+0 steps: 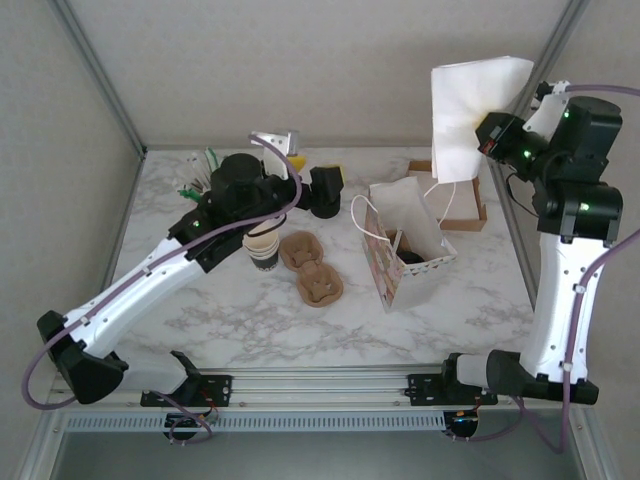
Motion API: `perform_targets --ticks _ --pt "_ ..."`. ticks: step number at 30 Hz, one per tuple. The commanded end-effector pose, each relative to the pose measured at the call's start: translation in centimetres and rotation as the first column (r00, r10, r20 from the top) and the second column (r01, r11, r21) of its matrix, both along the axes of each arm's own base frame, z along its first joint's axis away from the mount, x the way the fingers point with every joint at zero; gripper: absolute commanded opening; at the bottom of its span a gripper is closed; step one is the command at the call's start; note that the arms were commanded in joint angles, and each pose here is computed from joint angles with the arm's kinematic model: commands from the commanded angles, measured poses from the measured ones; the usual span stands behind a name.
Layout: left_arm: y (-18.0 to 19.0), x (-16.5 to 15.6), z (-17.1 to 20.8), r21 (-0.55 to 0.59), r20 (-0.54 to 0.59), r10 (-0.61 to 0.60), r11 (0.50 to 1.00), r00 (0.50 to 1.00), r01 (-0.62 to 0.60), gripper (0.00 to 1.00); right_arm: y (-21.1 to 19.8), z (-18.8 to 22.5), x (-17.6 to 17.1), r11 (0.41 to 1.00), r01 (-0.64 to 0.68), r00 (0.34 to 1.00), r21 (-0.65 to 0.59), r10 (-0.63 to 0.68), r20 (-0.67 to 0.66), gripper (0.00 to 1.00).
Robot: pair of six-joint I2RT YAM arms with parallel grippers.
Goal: Pack the takeout coffee
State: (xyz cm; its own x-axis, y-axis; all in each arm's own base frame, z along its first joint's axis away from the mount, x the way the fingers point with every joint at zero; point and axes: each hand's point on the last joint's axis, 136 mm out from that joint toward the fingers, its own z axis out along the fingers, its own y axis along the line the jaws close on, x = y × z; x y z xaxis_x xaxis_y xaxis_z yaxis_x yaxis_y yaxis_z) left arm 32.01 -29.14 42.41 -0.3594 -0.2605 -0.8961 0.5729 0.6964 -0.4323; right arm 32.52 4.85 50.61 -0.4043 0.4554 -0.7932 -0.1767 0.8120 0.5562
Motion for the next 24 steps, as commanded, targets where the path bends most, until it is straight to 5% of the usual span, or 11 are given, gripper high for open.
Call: perform_targets --ticks 1,13,24 --pt "0.6 -1.6 1.9 -0.039 0.067 -0.005 0.999 0.998 0.007 1.00 2.7 1.4 -2.6 0.986 -0.153 0.988 0.073 0.151 0.037 0.00" --pt "0.8 -5.0 2.8 -0.089 0.103 -0.048 0.994 0.993 0.058 1.00 8.1 1.8 -8.2 0.862 -0.457 0.888 0.221 0.457 0.055 0.00" --pt "0.5 -4.2 1.9 -0.107 0.088 -0.017 0.994 0.996 0.026 1.00 10.8 -4.1 -8.6 0.756 -0.552 0.767 0.351 0.625 -0.141 0.00"
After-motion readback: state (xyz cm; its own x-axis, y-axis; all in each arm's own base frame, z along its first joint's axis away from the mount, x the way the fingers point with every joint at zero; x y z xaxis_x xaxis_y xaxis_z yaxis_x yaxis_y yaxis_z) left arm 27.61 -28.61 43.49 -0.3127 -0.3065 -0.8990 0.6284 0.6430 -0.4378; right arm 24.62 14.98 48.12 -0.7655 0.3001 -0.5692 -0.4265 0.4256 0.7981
